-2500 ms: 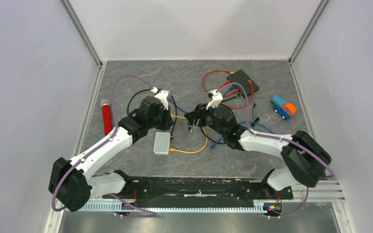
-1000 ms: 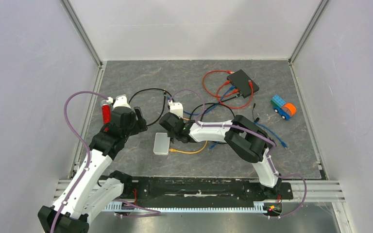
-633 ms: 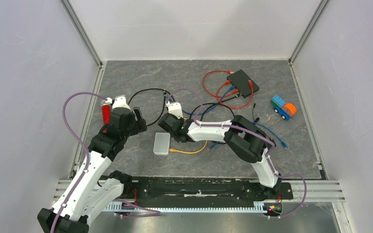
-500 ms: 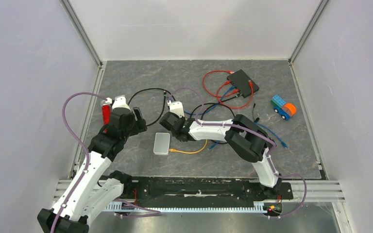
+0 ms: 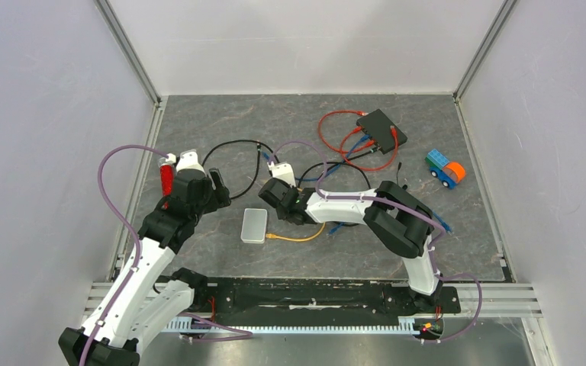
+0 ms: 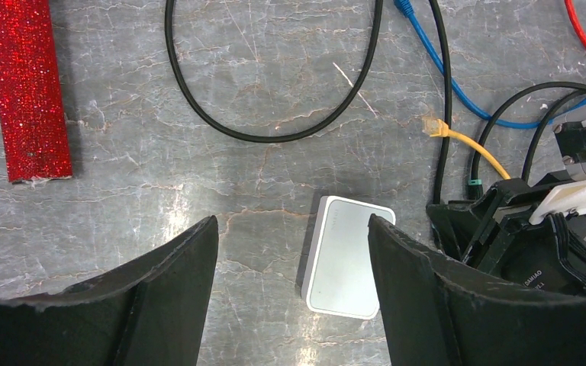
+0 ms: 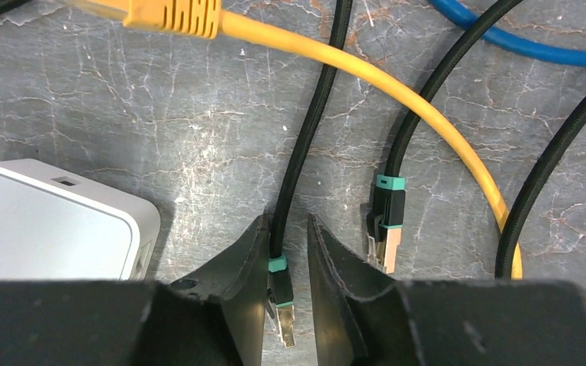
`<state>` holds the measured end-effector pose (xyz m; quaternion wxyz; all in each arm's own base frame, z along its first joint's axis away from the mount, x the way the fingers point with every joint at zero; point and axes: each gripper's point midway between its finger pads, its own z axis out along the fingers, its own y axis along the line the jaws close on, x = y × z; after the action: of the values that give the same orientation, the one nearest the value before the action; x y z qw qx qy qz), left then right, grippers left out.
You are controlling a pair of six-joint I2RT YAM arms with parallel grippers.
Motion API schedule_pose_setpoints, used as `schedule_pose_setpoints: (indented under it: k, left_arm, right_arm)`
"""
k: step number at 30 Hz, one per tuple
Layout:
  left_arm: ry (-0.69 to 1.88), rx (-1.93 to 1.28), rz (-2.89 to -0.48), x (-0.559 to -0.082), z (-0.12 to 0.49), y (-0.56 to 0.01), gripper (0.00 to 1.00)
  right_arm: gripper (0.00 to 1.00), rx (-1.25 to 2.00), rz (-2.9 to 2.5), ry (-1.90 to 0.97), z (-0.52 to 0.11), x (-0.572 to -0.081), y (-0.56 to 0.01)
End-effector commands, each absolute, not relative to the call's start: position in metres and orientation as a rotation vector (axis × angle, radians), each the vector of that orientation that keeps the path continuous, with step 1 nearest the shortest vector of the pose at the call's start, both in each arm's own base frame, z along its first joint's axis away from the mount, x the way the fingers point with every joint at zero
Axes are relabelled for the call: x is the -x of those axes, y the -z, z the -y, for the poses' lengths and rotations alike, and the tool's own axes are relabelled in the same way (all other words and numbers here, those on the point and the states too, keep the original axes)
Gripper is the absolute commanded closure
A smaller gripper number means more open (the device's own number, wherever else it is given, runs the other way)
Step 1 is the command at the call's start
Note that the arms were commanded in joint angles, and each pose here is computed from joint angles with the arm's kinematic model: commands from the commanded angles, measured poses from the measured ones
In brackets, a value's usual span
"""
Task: Insert the plug into the switch port
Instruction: Pick up the connector from the center of the board.
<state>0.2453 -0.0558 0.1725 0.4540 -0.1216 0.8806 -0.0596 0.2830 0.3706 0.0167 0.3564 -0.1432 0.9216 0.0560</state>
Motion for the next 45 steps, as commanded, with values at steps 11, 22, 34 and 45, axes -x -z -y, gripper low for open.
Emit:
schedule_pose_setpoints:
  k: [11,22,34,45]
  left_arm:
    - [0.197,0.322,-2.160,-0.247,0.061,-0.175,0.23]
    - [0.210,0.317,-2.159,-0.244,0.062,-0.176,0.24]
    - [0.250,0.314,-2.131,-0.240,0.064,-0.193,0.25]
    - [0.350,0.224,-2.076,-0.242,0.080,-0.209,0.25]
  right_arm:
    - [0.76,0.583,-2.501,-0.087,-0.355,-0.238,0.006]
    - [0.92,0.596,-2.473,-0.063,-0.345,-0.236,0.013]
    - [1.00,0.688,-1.943,-0.847,-0.476,-0.277,-0.161]
    - [1.00,0.362,-1.665,-0.977,-0.472,-0.357,-0.270]
